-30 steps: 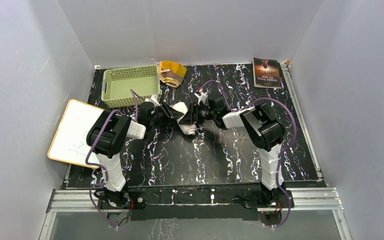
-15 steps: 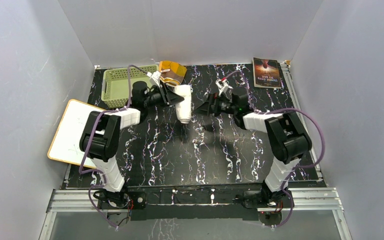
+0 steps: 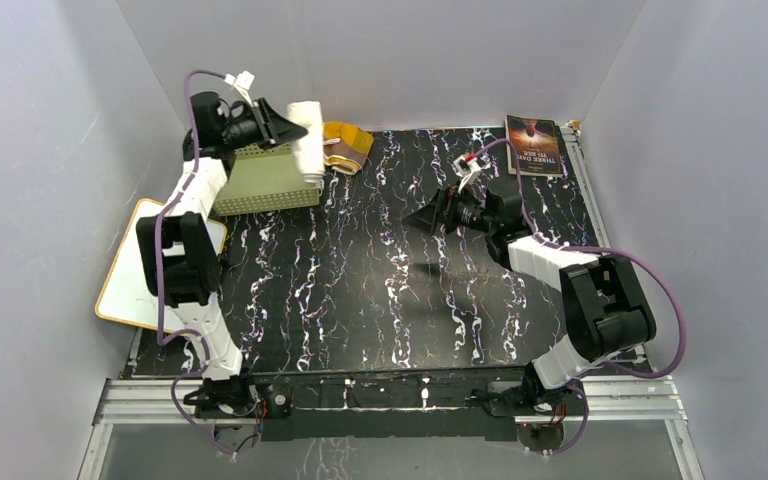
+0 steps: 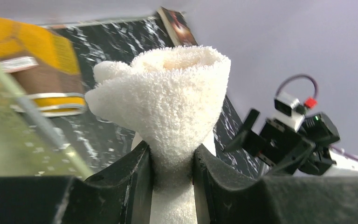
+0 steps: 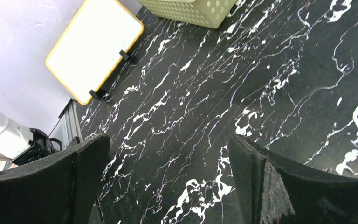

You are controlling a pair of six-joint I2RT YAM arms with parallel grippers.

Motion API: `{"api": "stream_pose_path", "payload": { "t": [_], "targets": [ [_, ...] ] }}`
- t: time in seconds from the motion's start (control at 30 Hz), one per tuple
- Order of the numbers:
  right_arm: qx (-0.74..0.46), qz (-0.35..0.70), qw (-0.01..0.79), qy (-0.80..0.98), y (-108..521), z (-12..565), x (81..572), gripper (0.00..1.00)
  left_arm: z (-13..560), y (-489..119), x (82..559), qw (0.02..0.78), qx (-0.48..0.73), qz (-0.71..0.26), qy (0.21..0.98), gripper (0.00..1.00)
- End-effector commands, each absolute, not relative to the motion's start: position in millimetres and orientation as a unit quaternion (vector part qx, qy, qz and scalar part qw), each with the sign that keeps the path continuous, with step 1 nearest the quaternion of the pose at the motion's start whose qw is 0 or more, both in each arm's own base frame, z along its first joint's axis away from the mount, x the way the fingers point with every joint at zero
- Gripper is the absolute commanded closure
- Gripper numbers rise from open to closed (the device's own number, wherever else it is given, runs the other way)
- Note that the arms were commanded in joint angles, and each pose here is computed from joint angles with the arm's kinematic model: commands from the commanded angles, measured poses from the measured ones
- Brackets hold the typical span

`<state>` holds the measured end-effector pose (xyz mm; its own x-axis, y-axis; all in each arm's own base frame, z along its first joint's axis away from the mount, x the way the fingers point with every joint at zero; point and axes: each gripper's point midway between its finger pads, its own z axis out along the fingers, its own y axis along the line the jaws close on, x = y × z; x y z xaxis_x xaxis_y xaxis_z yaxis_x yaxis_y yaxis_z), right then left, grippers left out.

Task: Roll the towels
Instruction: Pick up the towel at the center of the board, then place the towel in the bin.

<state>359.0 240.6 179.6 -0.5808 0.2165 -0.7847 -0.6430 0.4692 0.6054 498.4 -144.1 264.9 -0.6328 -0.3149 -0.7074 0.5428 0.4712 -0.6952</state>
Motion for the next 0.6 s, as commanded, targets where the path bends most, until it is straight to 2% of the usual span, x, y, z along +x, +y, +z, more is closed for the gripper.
{"api": "stream_pose_path", "payload": {
  "t": [0.0, 0.2, 0.47, 0.57],
  "targets": [
    [-0.173, 0.496, 0.452, 0.721, 241.7, 192.9, 346.8, 0.02, 242.4, -104.8, 520.5, 0.365, 0.024, -0.521, 0.771, 0.91],
    [-0.184, 0.495, 0.447, 0.722, 243.0, 189.8, 334.5, 0.02, 202.1, -91.9, 561.9, 0.297, -0.015, -0.586, 0.753, 0.88],
    [-0.191, 0.479, 0.444, 0.733, 239.5, 180.0, 319.8, 0.02, 165.5, -92.0, 593.7, 0.266, -0.046, -0.635, 0.724, 0.89],
    [-0.19, 0.476, 0.444, 0.735, 237.6, 177.8, 316.3, 0.02, 148.2, -91.2, 602.8, 0.256, -0.07, -0.621, 0.738, 0.8]
  ]
}}
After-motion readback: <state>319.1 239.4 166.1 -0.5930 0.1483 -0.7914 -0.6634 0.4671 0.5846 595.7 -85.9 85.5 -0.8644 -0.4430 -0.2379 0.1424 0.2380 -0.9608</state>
